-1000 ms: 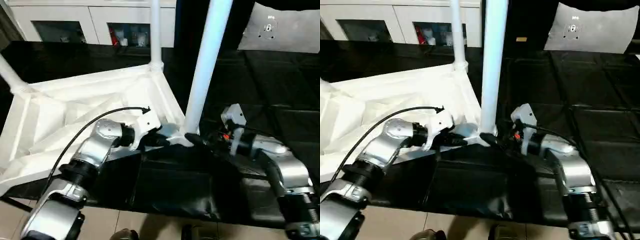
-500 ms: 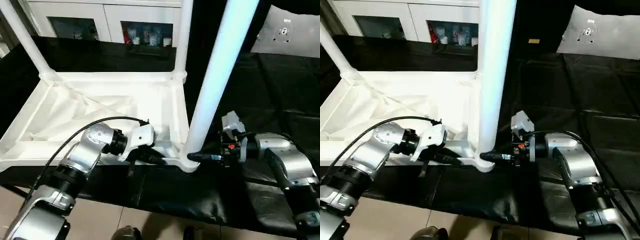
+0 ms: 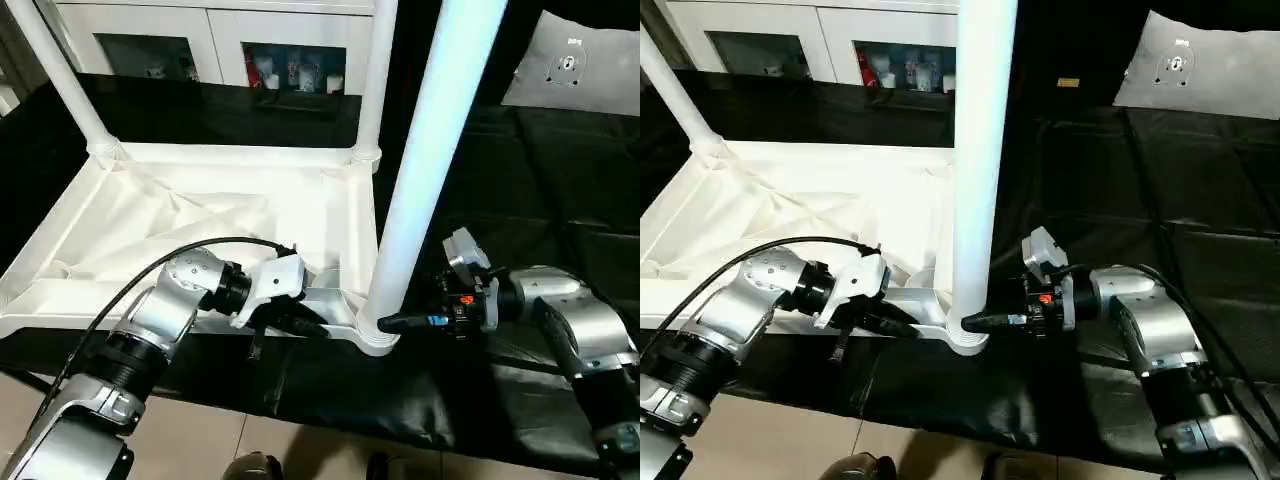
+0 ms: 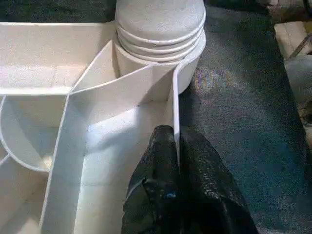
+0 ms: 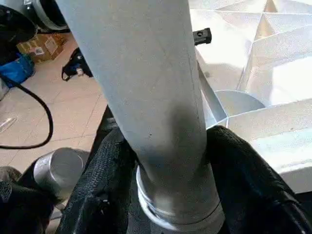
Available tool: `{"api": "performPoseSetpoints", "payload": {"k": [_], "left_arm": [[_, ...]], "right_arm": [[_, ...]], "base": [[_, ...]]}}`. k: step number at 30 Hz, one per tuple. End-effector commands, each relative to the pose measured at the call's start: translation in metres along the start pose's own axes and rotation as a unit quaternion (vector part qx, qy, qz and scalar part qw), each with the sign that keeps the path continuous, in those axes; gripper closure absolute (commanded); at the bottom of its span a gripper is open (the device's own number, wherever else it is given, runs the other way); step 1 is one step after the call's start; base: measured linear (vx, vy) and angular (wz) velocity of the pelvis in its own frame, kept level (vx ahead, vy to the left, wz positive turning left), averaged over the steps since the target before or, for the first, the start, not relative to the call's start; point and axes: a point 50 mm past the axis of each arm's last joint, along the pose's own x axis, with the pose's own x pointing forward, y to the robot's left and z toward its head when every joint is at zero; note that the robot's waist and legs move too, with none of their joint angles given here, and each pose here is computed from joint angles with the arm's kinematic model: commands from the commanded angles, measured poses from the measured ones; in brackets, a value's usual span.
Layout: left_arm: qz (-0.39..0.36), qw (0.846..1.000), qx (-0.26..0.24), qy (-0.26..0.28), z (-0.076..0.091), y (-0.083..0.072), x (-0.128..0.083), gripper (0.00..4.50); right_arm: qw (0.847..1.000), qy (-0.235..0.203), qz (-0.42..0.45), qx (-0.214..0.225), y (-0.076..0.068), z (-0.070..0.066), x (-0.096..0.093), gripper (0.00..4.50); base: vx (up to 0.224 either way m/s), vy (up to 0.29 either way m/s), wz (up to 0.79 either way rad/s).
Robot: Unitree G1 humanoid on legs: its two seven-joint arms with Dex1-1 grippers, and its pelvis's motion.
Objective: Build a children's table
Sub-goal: Rotate leg to tighten
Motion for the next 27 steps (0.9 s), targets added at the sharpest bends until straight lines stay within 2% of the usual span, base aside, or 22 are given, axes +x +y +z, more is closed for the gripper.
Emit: {"api": "performPoseSetpoints", "payload": {"k": [1, 6, 9, 11, 14, 19, 22, 24, 26, 27], "left_arm": [[0.027, 0.999, 0.012, -0.016, 0.017, 0.011, 0.006, 4.50], [0.067, 0.997, -0.013, -0.031, 0.026, 0.020, 0.015, 4.50], [0.108, 0.993, -0.027, -0.034, 0.032, 0.030, 0.022, 4.50], [0.143, 0.988, -0.042, -0.039, 0.035, 0.038, 0.026, 4.50], [0.195, 0.977, -0.065, -0.050, 0.041, 0.046, 0.032, 4.50], [0.249, 0.963, -0.084, -0.065, 0.051, 0.055, 0.039, 4.50], [0.248, 0.962, -0.085, -0.073, 0.052, 0.054, 0.041, 4.50], [0.247, 0.963, -0.081, -0.069, 0.049, 0.053, 0.040, 4.50], [0.245, 0.964, -0.079, -0.062, 0.045, 0.051, 0.037, 4.50], [0.243, 0.965, -0.077, -0.058, 0.042, 0.050, 0.035, 4.50]], "right_arm": [[0.999, -0.024, 0.014, 0.020, 0.008, 0.000, 0.017, 2.50], [0.997, -0.046, -0.060, 0.035, 0.007, 0.000, 0.035, 2.51], [0.988, -0.061, -0.131, 0.053, 0.004, 0.003, 0.052, 2.51], [0.979, -0.058, -0.187, 0.060, 0.002, 0.002, 0.064, 2.51], [0.951, -0.067, -0.287, 0.093, -0.007, 0.003, 0.078, 2.51], [0.916, -0.084, -0.374, 0.118, -0.020, 0.012, 0.103, 2.51], [0.917, -0.101, -0.368, 0.117, -0.021, 0.020, 0.109, 2.51], [0.919, -0.109, -0.360, 0.118, -0.020, 0.021, 0.108, 1.96], [0.923, -0.105, -0.355, 0.106, -0.020, 0.020, 0.103, 1.96], [0.925, -0.100, -0.353, 0.094, -0.020, 0.019, 0.099, 1.62]], "base": [[0.000, 0.000, 0.00], [0.000, 0.000, 0.00], [0.000, 0.000, 0.00], [0.000, 0.000, 0.00], [0.000, 0.000, 0.00], [0.000, 0.000, 0.00], [0.000, 0.000, 0.00], [0.000, 0.000, 0.00], [0.000, 0.000, 0.00], [0.000, 0.000, 0.00]]}}
